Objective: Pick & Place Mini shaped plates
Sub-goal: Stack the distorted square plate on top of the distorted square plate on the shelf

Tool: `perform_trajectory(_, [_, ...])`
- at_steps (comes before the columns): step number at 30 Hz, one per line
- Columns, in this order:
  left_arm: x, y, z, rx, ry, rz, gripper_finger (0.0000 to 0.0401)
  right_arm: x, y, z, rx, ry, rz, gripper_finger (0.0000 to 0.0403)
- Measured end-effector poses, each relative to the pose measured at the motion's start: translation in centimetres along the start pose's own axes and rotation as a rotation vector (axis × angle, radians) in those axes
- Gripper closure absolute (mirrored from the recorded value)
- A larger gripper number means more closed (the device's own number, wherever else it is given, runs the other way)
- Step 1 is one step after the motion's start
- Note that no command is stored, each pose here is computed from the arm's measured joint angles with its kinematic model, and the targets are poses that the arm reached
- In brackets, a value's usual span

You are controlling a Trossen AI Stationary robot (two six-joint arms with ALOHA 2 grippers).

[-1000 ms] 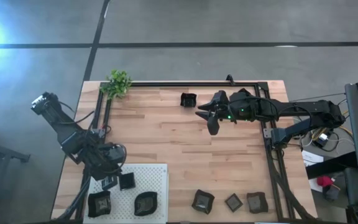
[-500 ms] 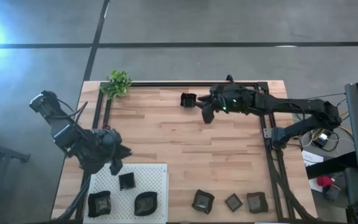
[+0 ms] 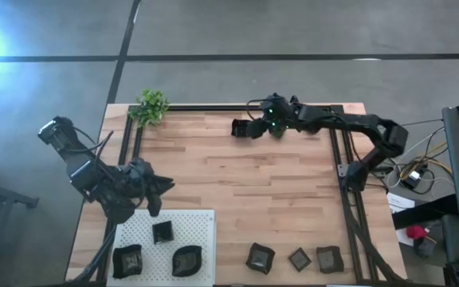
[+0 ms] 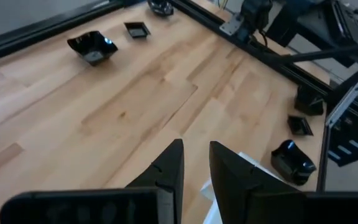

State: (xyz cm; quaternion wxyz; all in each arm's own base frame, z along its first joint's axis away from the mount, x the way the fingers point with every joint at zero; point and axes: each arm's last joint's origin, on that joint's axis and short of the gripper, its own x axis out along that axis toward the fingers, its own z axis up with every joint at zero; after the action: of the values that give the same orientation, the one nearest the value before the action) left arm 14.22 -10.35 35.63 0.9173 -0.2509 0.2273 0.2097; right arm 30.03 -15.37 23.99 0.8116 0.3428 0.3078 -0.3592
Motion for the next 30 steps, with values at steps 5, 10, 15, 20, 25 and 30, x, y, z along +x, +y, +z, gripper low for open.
perform_trajectory(5, [0.1,0.1,0.0,0.004,-0.042,0.021,0.0332,2.9,-1.9,0.1,0.050,0.060,-0.068,0.0264])
perform_trajectory(10, [0.1,0.1,0.0,0.005,-0.066,0.031,0.0332,5.6,-2.3,0.7,0.068,0.089,-0.062,0.0264])
perform_trajectory(15, [0.1,0.2,0.1,0.007,-0.080,0.037,0.0332,8.1,-2.4,0.8,0.068,0.137,-0.085,0.0264])
perform_trajectory(20, [0.1,0.2,0.1,0.007,-0.081,0.037,0.0332,9.8,-1.8,1.4,0.071,0.162,-0.054,0.0264])
perform_trajectory(25, [0.1,0.2,0.0,0.007,-0.081,0.037,0.0332,11.0,-1.6,1.7,0.066,0.210,-0.075,0.0264])
perform_trajectory(30, [0.1,0.2,0.0,0.007,-0.081,0.037,0.0332,10.8,-1.6,1.7,0.043,0.221,-0.081,0.0264])
